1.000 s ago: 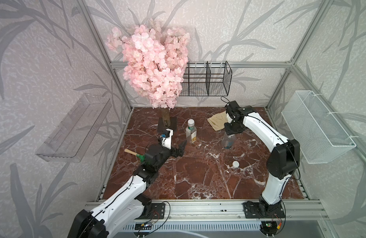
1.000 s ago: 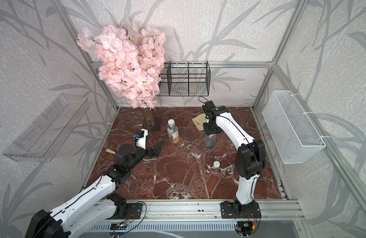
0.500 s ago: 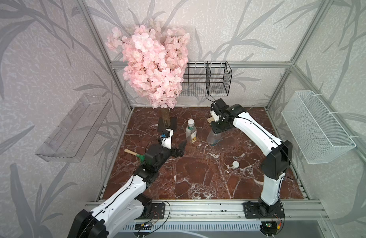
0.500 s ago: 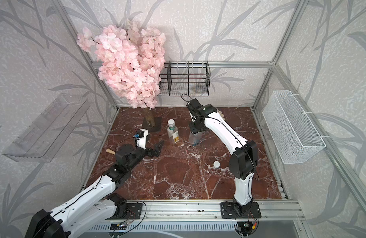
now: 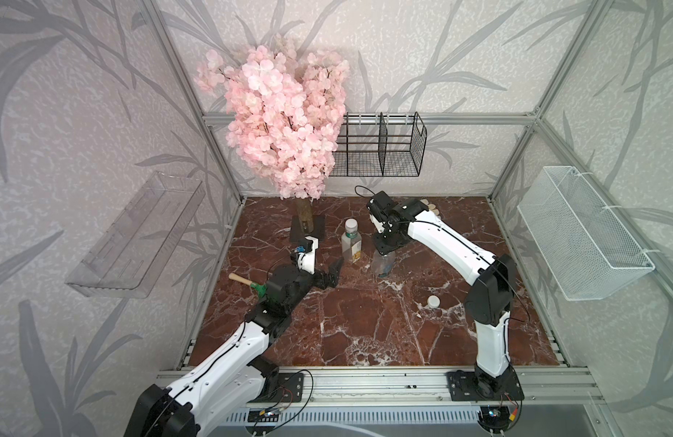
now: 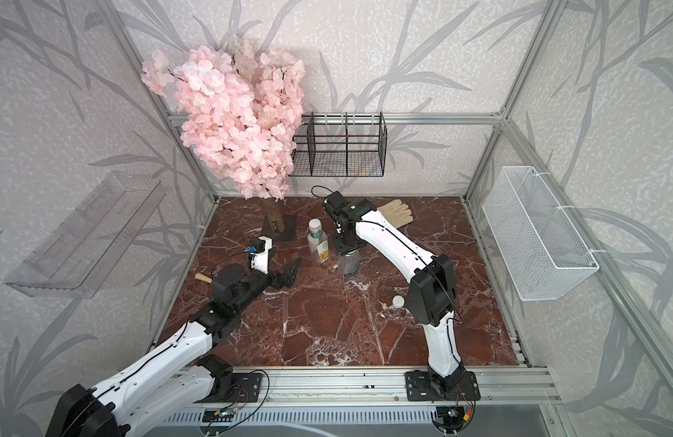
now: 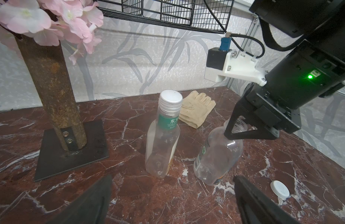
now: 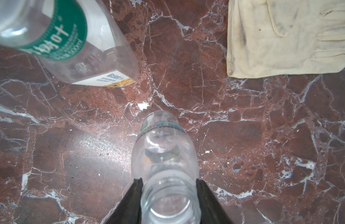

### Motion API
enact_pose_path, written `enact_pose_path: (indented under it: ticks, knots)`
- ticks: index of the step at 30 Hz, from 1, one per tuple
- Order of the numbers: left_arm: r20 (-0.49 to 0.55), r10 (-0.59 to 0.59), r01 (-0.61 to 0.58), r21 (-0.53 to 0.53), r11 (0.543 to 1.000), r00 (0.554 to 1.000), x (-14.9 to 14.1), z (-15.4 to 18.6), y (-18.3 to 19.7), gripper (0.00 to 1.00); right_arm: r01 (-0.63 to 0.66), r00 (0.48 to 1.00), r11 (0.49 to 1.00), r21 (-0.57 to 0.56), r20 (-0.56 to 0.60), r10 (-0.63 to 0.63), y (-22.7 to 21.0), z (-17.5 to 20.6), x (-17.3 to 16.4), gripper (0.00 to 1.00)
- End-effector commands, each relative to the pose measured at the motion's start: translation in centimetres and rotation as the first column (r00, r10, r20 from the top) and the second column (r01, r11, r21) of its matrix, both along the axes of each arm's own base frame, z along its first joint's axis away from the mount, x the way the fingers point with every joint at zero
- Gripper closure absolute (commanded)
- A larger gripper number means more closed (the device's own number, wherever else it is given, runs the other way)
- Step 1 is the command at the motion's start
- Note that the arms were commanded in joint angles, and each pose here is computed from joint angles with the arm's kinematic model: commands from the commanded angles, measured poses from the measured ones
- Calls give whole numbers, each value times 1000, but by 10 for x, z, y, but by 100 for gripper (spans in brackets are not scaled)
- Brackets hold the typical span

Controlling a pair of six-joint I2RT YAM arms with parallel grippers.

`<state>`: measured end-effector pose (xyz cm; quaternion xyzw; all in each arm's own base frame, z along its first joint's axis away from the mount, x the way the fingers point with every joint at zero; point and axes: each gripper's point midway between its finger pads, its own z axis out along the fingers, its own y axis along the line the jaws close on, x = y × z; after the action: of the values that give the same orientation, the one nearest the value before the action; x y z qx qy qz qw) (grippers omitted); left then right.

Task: Screw on the bottle caps
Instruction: Place the plastic bottle at the center of the board, then pick up the bottle cap from the center of the board.

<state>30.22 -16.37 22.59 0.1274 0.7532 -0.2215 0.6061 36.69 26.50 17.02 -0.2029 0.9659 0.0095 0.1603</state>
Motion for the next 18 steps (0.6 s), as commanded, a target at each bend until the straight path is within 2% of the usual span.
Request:
enact_pose_path:
  ticks: [1, 18]
  knots:
    - [15, -12, 12, -1, 1000, 1000, -1, 6, -2, 0, 13, 1000, 999, -31, 0, -13, -3, -3, -3, 65]
    - [13, -15, 15, 0, 1000, 1000, -1, 5, -2, 0, 4, 1000, 999, -55, -22, -5, 1, -18, -11, 45]
